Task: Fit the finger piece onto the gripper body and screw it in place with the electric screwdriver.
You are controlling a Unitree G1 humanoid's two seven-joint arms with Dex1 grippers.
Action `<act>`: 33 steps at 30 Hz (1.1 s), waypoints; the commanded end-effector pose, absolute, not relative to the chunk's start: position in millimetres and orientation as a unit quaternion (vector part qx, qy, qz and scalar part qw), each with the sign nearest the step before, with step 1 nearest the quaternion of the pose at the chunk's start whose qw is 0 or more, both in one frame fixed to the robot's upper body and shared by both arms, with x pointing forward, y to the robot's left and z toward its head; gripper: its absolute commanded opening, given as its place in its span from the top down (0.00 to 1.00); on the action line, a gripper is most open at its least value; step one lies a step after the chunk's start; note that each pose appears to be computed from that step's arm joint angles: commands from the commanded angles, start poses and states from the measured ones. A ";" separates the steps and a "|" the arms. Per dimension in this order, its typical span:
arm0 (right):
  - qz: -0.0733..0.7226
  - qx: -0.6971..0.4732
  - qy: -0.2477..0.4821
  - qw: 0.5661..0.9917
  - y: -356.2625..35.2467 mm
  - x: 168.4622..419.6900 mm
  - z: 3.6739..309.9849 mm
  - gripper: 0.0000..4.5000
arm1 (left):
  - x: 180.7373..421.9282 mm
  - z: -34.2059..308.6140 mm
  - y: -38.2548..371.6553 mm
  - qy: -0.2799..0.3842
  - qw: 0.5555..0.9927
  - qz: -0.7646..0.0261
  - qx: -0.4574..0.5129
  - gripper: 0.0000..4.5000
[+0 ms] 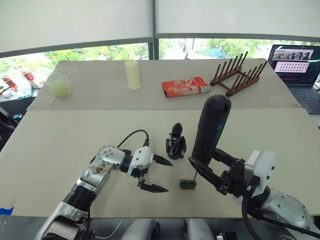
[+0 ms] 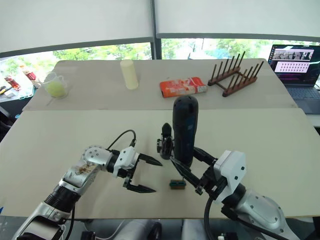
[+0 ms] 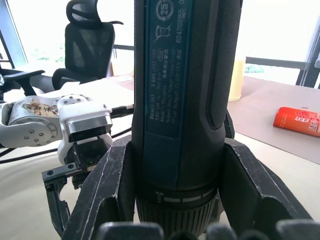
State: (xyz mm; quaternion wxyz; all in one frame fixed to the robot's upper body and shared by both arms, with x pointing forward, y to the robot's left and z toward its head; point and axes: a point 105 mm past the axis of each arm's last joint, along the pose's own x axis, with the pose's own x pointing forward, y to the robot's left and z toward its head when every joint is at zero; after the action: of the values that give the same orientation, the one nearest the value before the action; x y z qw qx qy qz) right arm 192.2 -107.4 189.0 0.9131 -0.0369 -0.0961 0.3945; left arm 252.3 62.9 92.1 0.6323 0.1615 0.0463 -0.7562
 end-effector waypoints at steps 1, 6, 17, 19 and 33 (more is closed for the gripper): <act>0.405 -0.045 -0.129 0.904 -102.9 186.4 204.2 0.57 | 251.7 96.3 62.1 0.034 0.627 -0.760 0.169 0.00; 0.404 -0.044 -0.124 0.905 -103.9 188.8 201.8 0.57 | 250.6 96.0 61.9 0.034 0.625 -0.761 0.170 0.00; 0.400 -0.047 -0.114 0.908 -105.7 192.4 195.7 0.57 | 251.9 96.4 61.5 0.033 0.626 -0.760 0.172 0.00; 0.399 -0.047 -0.114 0.908 -105.5 192.7 195.4 0.57 | 251.9 96.4 61.5 0.033 0.626 -0.760 0.172 0.00; 0.402 -0.047 -0.109 0.908 -107.3 188.9 192.2 0.57 | 253.5 96.9 61.0 0.033 0.629 -0.758 0.172 0.00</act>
State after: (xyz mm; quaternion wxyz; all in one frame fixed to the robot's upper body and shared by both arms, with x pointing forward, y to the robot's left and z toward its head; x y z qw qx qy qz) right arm 194.7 -109.3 176.9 0.9152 -0.0404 -0.0713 0.3946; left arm 252.4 63.3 91.4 0.6319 0.1614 0.0479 -0.7565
